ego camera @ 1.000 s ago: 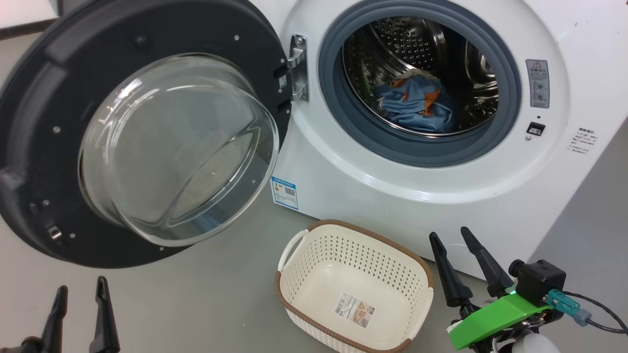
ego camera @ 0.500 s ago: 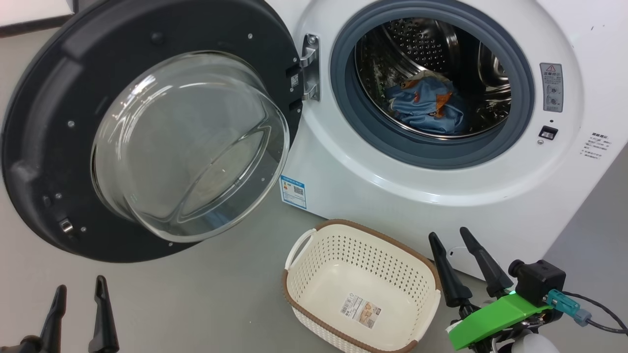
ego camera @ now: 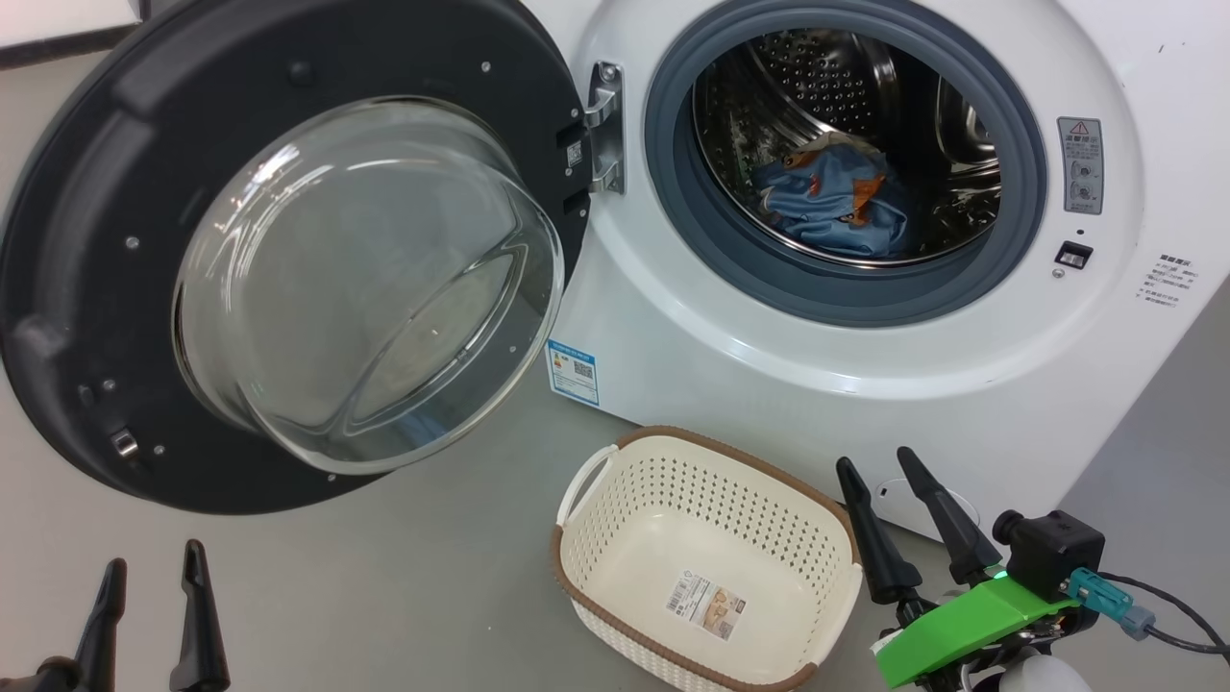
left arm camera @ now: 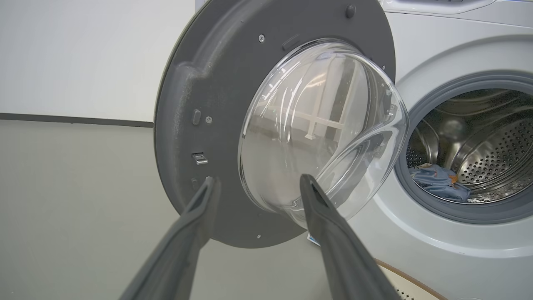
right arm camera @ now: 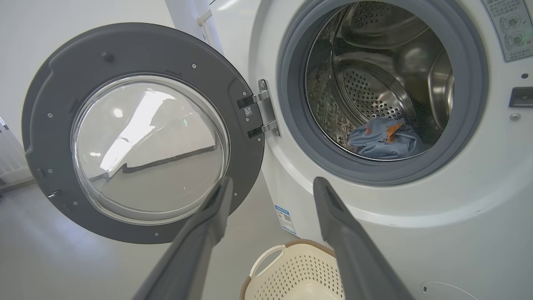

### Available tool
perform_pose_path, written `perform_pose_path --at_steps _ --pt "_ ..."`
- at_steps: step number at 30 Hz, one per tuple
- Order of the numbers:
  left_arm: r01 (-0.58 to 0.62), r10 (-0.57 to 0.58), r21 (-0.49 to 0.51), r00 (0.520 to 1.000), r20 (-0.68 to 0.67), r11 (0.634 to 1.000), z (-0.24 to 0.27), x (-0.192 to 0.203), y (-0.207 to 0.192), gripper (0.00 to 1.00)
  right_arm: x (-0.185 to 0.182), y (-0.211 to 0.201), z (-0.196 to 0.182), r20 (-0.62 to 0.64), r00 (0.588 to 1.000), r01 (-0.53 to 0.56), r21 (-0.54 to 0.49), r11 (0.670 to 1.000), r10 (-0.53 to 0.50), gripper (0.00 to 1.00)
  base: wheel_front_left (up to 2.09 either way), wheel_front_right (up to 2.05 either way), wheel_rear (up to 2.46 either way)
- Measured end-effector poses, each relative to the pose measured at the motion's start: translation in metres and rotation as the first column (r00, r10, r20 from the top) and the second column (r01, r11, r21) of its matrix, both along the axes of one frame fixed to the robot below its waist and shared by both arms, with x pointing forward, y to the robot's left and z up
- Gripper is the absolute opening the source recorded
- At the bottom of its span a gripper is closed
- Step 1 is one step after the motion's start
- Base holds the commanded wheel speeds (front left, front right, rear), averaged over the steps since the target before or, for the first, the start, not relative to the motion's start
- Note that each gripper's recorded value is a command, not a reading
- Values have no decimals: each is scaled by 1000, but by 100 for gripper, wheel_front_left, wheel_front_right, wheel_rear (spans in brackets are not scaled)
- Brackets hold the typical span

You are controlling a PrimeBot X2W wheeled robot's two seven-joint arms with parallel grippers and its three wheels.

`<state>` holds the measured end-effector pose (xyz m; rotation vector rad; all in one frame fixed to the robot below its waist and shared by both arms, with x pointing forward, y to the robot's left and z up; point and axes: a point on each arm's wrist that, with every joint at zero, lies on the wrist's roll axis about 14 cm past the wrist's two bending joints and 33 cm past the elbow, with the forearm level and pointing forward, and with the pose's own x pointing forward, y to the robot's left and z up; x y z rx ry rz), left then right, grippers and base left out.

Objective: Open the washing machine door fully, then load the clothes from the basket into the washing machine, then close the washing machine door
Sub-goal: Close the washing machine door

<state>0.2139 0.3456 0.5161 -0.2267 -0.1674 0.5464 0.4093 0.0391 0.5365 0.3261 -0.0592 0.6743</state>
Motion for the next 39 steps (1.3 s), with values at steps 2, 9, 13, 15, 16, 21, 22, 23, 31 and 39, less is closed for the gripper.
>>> perform_pose_path --at_steps 2,9,13,15,16,21,22,23,31,39 --pt "1 -1 0 1000 0 1000 0 0 0 100 0 0 0 0 1000 1 0 1000 -1 100 0 0 0" --pt "5 -5 3 1000 -5 1000 0 1 0 100 1 -1 -2 -4 1000 3 -1 1000 -3 100 0 0 0" --pt "6 -6 11 1000 -13 1000 0 1 1 100 1 -2 -3 -9 1000 4 -1 1000 -4 100 0 0 0" --pt "7 -7 12 1000 -13 1000 0 2 2 92 2 -2 -4 -10 1000 5 -1 1000 -5 100 0 0 0" --pt "8 -7 14 1000 -13 1000 0 2 2 82 2 -2 -4 -10 1000 5 -1 1000 -5 100 0 0 0" --pt "10 -10 46 1000 -8 999 8 1 7 0 2 -2 -4 -11 1000 6 0 1000 -6 100 0 0 0" --pt "10 -10 54 1000 -7 998 10 0 8 0 2 -2 -4 -12 1000 6 0 1000 -6 100 0 0 0" --pt "11 -11 62 1000 -5 998 13 1 9 0 2 -2 -5 -13 1000 6 0 1000 -6 100 0 0 0" --pt "45 -48 121 999 25 992 43 10 18 0 3 -2 -8 -23 1000 5 -1 1000 -6 100 0 0 0" --pt "49 -75 226 991 110 973 111 24 43 0 5 -2 -16 -43 999 7 1 1000 -7 100 0 0 0"
